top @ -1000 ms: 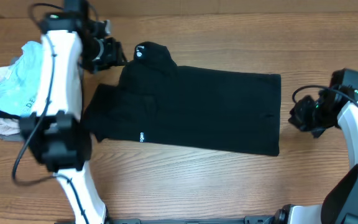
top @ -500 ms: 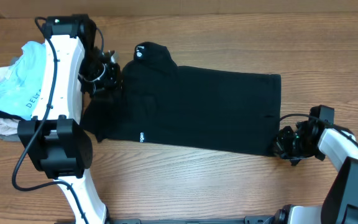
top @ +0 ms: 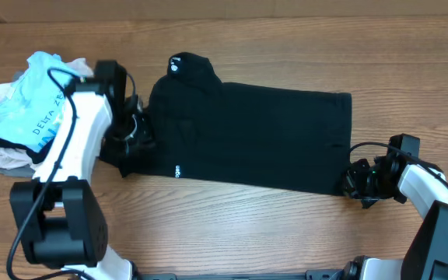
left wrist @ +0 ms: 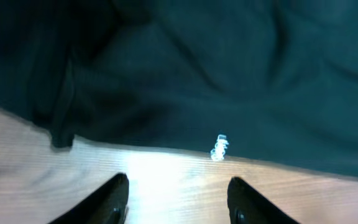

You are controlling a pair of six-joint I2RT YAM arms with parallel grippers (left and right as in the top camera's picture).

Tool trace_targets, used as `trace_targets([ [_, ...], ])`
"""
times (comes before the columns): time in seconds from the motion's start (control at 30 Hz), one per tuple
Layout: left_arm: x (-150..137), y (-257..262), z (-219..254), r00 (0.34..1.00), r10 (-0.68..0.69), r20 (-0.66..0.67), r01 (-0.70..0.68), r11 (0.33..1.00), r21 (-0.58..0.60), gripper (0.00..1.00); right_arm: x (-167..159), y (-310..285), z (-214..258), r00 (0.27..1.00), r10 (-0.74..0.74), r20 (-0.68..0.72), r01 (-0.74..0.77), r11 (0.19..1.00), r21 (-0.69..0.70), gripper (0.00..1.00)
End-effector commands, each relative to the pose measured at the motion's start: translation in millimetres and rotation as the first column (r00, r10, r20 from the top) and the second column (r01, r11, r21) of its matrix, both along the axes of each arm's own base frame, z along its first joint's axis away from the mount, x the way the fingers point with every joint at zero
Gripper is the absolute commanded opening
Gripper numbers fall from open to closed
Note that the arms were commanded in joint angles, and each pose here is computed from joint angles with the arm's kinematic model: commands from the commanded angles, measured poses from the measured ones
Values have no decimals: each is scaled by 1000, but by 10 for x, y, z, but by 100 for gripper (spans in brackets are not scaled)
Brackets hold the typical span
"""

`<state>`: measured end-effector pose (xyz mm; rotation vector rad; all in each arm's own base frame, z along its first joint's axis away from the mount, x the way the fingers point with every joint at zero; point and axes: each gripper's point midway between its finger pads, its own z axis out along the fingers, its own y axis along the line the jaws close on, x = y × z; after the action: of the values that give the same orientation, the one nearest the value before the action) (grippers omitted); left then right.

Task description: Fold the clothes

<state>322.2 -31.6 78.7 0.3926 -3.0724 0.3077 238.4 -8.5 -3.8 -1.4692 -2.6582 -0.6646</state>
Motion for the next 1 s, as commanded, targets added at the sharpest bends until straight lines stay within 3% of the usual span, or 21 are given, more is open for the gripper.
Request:
trace_targets([
  [0.0,-109,29,-404,997,69,-24,-68,997,33,54,-322,-257,-246,989,-41,-141,19,988,-154,4],
  [0.03,-88,29,-498,997,83,-5,-83,996,31,54,-322,-257,-246,989,-41,-141,19,988,-154,4],
  [0.1,-40,56,-662,993,110,36,-111,993,41,37,-324,-256,-246,989,-41,-141,19,988,-153,4],
  [0.3,43,134,-739,988,128,88,-135,988,79,6,-322,-256,-245,990,-24,-136,2,988,-154,4],
  [0.47,-312,187,-830,983,182,-39,-175,976,128,4,-291,-281,-230,991,-29,-128,9,987,-158,4],
  [0.7,-1027,196,-1027,918,295,-266,-267,954,136,4,-282,-466,-110,987,-78,-138,57,987,-153,4],
  [0.97,-1302,221,-922,899,276,-341,-245,961,131,4,-352,-592,-16,983,-83,-164,59,988,-146,4],
])
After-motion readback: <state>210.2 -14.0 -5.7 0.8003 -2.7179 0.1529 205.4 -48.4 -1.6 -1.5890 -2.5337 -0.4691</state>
